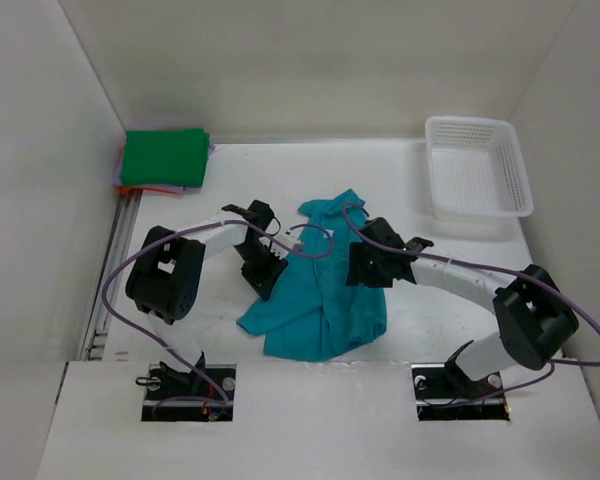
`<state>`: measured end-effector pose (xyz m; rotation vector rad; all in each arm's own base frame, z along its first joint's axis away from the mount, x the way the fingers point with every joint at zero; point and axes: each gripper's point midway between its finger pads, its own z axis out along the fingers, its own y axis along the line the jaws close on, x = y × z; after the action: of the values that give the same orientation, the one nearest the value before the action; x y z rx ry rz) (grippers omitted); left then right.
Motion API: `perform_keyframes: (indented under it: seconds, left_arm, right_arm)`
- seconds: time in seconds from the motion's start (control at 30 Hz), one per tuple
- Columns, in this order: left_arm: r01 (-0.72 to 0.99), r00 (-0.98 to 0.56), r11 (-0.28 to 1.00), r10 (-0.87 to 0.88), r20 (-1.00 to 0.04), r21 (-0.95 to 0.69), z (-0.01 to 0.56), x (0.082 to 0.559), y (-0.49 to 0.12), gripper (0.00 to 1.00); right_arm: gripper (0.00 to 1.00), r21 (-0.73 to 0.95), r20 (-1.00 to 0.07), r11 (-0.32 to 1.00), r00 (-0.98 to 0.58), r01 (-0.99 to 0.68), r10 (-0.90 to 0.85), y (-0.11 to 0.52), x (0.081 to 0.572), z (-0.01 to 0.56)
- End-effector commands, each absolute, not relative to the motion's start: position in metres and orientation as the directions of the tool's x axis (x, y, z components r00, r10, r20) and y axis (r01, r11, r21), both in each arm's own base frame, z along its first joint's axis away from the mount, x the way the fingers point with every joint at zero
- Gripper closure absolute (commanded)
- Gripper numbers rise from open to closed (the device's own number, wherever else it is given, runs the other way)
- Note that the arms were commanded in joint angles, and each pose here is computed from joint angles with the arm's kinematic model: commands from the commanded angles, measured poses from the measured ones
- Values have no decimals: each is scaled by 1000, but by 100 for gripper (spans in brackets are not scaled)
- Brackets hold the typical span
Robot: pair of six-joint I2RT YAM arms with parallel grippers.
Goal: Fold and stack the t-shirts
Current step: Move the tshirt to the center of the board, then flatten out the tshirt
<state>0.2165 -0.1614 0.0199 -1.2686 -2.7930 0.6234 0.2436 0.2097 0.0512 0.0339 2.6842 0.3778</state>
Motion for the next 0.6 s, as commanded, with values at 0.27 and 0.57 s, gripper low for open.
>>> perform_keyframes:
  seconds: [0.27,0.57]
  left_arm:
    - [621,-778,695,600,-184,-361,9,247,-145,100]
    - [533,-811,840,472,-345,-105,45,346,-79,93]
  right_arm:
    - [100,263,-311,958,-930,113,195,196,238,11]
    - [94,283,-321,915,-871,287,372,125,243,36]
